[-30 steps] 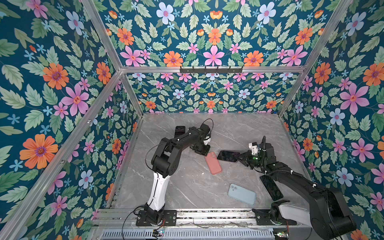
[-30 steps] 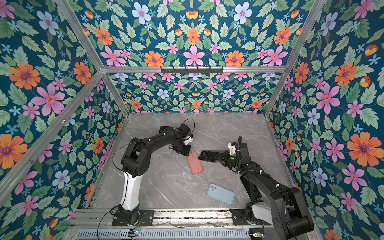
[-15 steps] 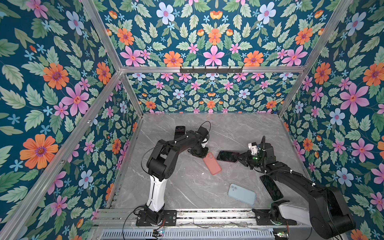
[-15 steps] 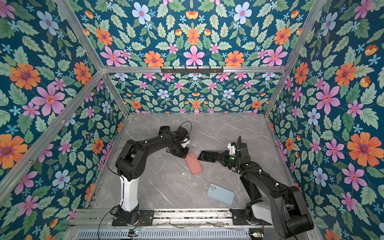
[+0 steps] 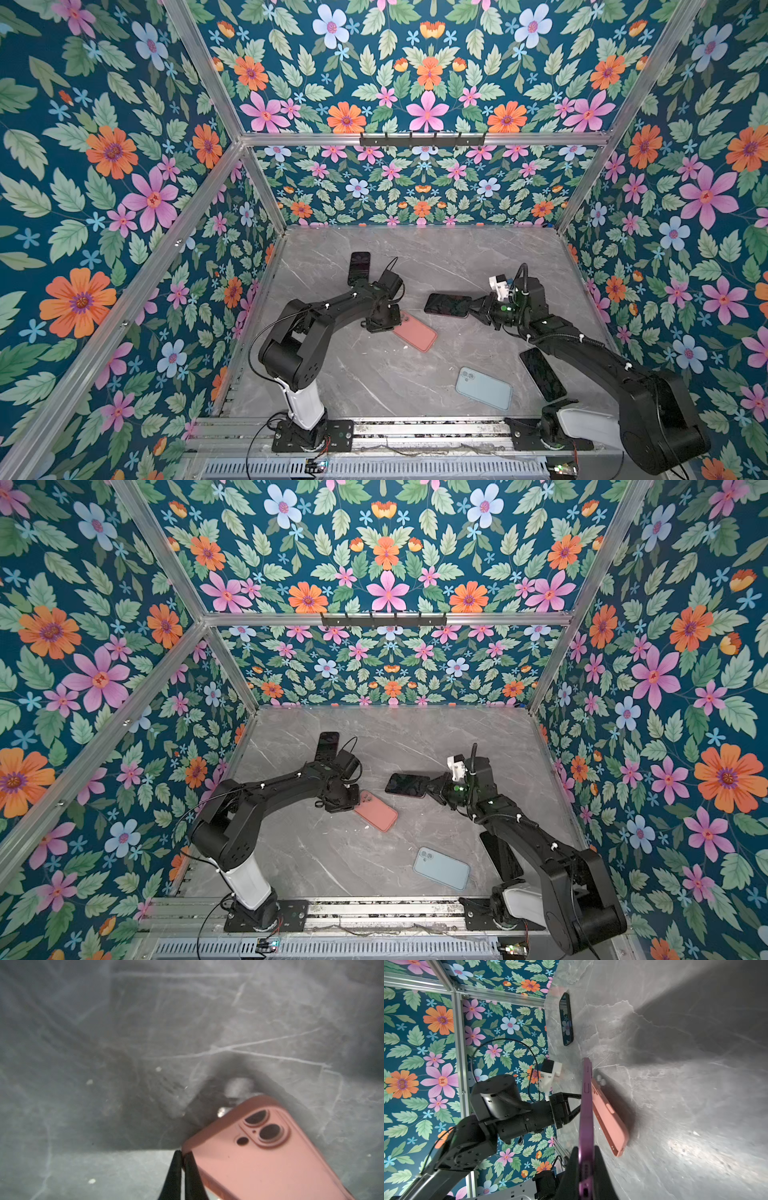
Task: Put the phone into the phone case
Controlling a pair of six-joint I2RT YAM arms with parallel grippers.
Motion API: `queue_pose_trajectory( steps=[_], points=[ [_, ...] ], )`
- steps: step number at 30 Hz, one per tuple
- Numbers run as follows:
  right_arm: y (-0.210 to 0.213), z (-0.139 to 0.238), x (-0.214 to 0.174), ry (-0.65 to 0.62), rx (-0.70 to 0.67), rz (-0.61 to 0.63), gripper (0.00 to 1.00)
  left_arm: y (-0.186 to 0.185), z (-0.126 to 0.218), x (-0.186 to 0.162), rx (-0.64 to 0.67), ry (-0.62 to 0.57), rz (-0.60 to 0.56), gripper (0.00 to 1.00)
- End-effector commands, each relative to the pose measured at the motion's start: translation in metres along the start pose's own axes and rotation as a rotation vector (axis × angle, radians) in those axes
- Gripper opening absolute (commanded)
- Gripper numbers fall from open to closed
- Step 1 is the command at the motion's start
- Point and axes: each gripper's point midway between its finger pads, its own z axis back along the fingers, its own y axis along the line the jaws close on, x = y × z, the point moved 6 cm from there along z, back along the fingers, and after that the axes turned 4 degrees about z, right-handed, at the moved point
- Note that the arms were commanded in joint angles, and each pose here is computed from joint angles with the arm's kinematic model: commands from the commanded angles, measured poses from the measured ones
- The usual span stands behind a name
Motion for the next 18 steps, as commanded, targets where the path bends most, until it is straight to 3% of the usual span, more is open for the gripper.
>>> queue_pose_trajectory(
  steps=[1,6,18],
  points=[
    [0.017,-0.002,0.0,0.038,0.073,0.036,0.0,-0.005,-0.002,0.003,-0.078,-0.063,0.176,0.07],
    [0.02,-0.007,-0.003,0.072,0.094,0.031,0.0,-0.002,-0.004,-0.008,-0.091,-0.085,0.25,0.07],
    [0.022,-0.008,-0.003,0.102,0.075,0.059,0.0,-0.016,-0.003,-0.02,-0.061,-0.075,0.236,0.15]
  ],
)
